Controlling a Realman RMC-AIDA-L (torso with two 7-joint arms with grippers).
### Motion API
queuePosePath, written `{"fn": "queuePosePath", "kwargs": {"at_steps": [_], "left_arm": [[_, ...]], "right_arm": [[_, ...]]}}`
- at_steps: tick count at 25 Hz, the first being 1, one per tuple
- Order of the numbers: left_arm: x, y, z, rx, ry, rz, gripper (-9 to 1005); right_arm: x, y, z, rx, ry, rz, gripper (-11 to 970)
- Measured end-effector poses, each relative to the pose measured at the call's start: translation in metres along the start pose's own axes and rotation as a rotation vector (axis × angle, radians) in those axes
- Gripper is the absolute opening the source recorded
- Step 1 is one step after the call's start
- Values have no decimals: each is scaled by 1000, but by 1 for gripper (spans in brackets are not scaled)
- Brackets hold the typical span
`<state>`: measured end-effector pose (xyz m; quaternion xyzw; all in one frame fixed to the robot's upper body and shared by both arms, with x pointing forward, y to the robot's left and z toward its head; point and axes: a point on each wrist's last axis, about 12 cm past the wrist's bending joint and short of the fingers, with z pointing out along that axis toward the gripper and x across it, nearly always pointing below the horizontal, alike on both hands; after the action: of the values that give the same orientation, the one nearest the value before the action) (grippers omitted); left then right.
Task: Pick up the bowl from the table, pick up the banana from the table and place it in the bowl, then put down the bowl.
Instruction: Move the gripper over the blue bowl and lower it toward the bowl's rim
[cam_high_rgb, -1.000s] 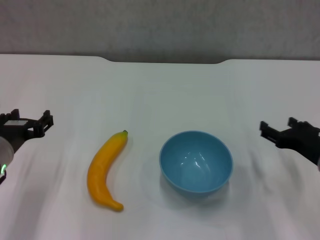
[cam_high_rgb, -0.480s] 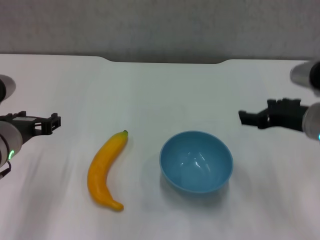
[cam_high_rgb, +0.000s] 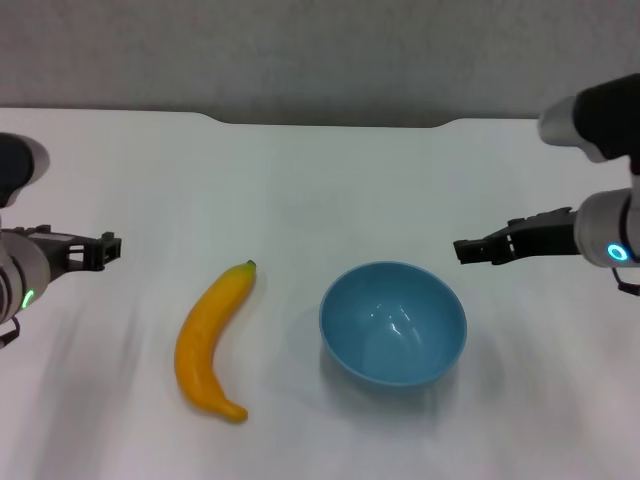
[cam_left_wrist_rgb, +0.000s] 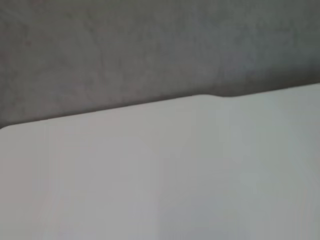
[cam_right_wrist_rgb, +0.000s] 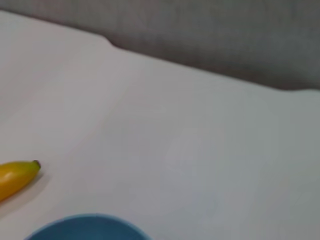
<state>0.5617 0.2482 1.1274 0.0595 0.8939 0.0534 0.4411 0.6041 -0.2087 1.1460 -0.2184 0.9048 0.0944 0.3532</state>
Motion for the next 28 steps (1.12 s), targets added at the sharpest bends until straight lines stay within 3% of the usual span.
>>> {"fn": "queuePosePath", "kwargs": {"at_steps": [17,24,28], "left_arm": [[1,0,2,-7,25,0,756],[1,-2,4,-3,25,-1,756],[2,-2,6,-1,24,-1,755]], "right_arm": [[5,13,37,-67,199,24,821],[10,11,43,-59,213,28,815],[10,18,47,-58,214,-14,812]]}}
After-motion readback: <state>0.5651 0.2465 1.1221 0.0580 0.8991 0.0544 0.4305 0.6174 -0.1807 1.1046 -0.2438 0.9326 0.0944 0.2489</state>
